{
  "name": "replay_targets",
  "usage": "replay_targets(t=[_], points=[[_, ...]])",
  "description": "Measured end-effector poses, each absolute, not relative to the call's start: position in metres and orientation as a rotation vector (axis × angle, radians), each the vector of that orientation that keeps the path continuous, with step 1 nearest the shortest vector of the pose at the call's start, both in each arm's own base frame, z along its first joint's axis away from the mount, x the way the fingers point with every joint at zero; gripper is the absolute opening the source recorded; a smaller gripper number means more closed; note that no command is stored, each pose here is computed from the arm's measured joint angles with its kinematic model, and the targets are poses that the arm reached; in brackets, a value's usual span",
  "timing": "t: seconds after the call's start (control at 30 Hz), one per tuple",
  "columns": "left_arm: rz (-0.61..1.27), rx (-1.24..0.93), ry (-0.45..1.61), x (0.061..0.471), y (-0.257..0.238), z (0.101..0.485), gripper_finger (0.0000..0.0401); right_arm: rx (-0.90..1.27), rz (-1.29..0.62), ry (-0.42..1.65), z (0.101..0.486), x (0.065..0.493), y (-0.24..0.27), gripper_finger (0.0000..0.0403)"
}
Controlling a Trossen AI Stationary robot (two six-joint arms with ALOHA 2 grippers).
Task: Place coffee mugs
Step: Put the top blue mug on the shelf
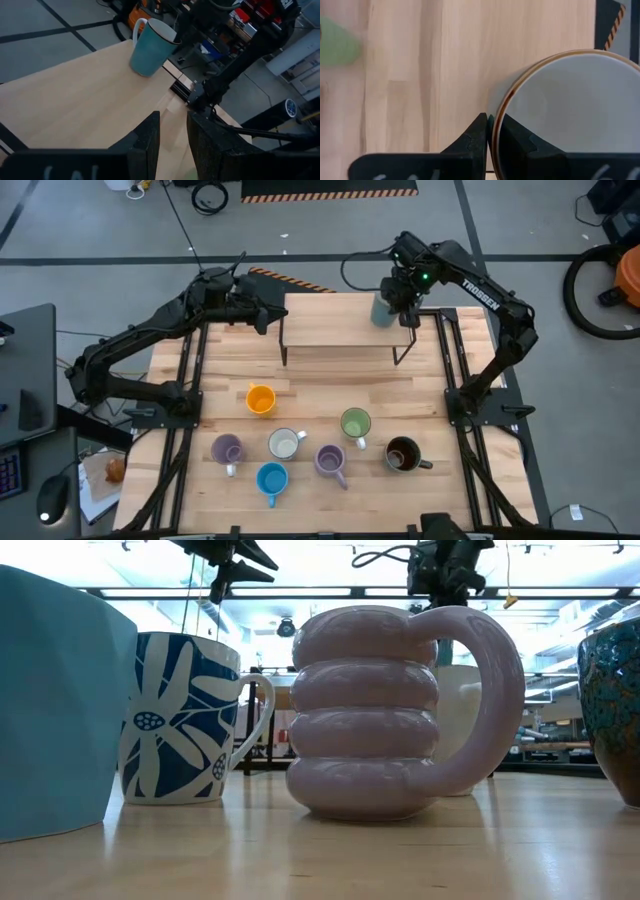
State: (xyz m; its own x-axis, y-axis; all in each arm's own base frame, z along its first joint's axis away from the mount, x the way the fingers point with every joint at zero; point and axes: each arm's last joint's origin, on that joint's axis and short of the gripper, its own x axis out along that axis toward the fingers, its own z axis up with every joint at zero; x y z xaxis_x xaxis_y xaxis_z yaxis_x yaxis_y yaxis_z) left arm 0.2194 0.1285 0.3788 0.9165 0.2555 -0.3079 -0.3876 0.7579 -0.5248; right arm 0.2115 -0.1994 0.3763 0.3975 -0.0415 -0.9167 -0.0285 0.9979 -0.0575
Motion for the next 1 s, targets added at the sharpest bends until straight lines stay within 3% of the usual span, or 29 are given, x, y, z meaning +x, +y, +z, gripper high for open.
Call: replay_targets(t=[0.57, 1.0], points=[[0.316, -0.617, 0.231, 0.2197, 0.1274, 0.3789, 0.0102, -0.075, -0.093, 1.242, 0.3758, 0.2167, -0.1924, 0.0112], [0.311, -0.590, 0.237, 0.2196, 0.1274, 0.3788, 0.0102, -0.144, -0.193, 1.294, 0.3777, 0.2113, -0.1998, 0.0116]])
